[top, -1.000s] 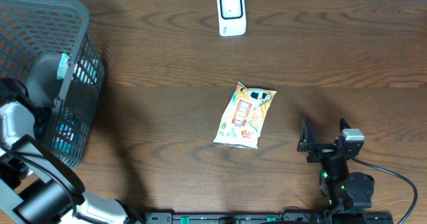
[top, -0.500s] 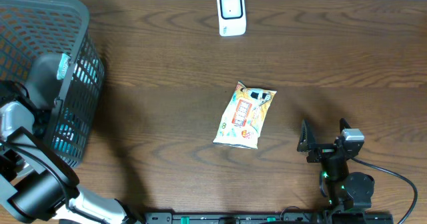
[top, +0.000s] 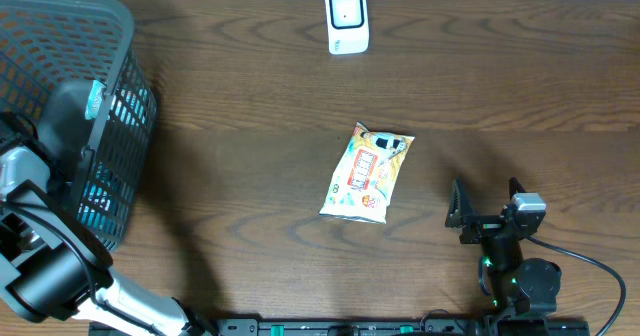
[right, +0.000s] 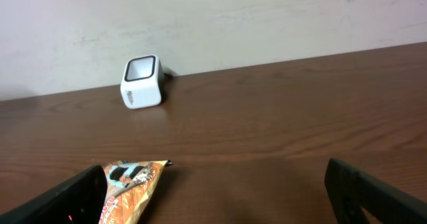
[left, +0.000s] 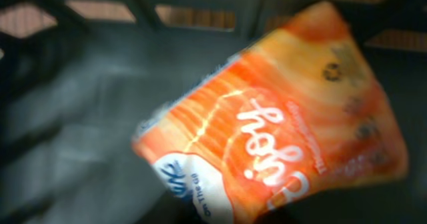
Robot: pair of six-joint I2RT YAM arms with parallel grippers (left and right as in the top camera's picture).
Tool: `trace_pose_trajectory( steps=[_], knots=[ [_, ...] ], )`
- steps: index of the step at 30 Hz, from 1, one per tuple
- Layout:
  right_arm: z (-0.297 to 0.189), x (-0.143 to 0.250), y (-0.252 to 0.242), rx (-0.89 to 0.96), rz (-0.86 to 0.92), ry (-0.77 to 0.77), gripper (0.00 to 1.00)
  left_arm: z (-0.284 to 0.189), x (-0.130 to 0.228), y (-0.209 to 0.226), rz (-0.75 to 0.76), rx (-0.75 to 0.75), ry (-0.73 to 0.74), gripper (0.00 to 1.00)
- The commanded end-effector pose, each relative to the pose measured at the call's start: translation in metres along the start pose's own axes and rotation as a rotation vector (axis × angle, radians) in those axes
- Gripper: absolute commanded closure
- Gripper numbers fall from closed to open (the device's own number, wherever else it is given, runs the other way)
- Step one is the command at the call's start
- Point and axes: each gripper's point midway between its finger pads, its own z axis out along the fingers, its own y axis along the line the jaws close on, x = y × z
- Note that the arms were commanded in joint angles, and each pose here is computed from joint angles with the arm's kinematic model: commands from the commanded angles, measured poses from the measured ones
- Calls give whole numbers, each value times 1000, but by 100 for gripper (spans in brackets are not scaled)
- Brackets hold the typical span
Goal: Scan the item barcode
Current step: 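Reach the left gripper into the basket and grasp the orange pack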
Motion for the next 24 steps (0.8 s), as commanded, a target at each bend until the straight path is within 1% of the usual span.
trace_pose_trajectory(
  steps=[1, 5, 10, 14, 18, 24],
  knots=[
    [0, 0, 0, 4, -11, -2, 1, 30, 27, 19, 82, -95, 75, 92],
    [0, 0, 0, 4, -11, -2, 1, 32, 30, 20, 91, -104, 85, 93],
    [0, 0, 0, 4, -11, -2, 1, 27, 41, 9, 157, -43, 138, 93],
    [0, 0, 0, 4, -11, -2, 1, 15, 42, 5, 167, -23, 138, 93],
    [0, 0, 0, 4, -11, -2, 1, -9, 32, -1, 166, 15, 99, 93],
    [0, 0, 0, 4, -11, -2, 1, -61, 4, -8, 135, 112, -8, 93]
  ],
)
